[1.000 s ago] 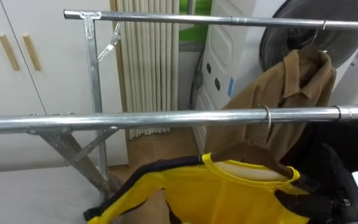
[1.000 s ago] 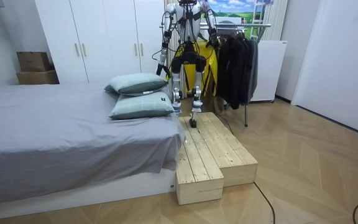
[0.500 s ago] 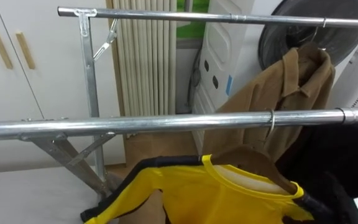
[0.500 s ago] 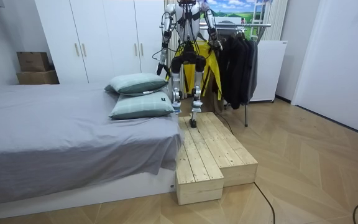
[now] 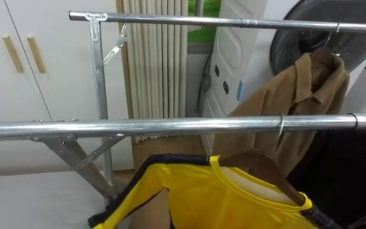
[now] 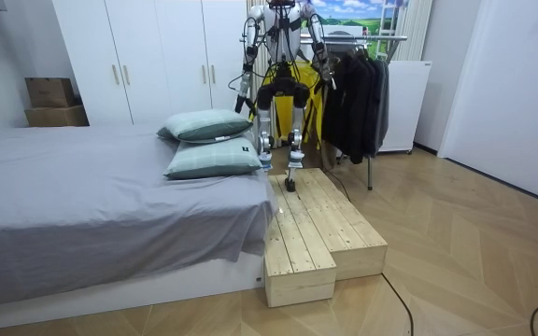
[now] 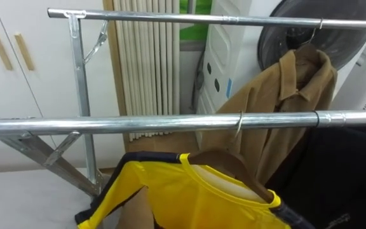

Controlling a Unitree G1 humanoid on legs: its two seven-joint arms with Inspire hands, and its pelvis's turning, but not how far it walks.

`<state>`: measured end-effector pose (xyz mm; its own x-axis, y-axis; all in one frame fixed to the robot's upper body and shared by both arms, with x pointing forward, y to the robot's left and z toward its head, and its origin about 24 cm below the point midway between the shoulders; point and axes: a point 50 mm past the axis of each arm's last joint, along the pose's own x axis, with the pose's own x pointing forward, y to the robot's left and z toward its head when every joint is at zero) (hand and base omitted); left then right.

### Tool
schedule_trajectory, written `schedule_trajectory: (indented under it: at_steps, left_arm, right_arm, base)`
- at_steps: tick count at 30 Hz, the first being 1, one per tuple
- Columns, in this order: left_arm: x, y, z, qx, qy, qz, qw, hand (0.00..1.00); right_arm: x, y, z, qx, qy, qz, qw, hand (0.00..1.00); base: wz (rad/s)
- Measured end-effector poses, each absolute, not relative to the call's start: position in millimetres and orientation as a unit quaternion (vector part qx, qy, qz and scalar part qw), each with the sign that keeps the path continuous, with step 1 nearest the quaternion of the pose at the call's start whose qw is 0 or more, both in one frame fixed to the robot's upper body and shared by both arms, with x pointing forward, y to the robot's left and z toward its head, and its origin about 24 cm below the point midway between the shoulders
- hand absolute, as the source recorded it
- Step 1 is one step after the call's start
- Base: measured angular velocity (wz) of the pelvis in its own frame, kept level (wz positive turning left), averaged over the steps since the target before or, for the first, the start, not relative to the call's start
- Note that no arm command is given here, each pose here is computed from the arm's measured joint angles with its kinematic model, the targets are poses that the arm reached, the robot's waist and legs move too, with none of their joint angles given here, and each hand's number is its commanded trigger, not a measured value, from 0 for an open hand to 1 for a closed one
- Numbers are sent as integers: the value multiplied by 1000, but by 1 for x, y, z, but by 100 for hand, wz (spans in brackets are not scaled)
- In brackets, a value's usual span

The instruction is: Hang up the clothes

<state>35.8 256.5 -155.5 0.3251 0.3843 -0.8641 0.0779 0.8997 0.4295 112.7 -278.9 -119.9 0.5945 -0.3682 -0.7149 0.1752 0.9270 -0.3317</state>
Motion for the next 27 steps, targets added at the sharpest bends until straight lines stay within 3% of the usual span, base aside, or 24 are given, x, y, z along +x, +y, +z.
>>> schedule_trajectory:
  at_steps: [11,27]
  left_arm:
    - [26,255,-159,200,592,91,775,0]
    - [25,241,-163,188,590,96,779,0]
  right_arm:
    - [42,-252,-160,-8,556,-162,815,0]
    - [19,-238,-167,50,585,-172,791,0]
  base:
    - [3]
    - [1]
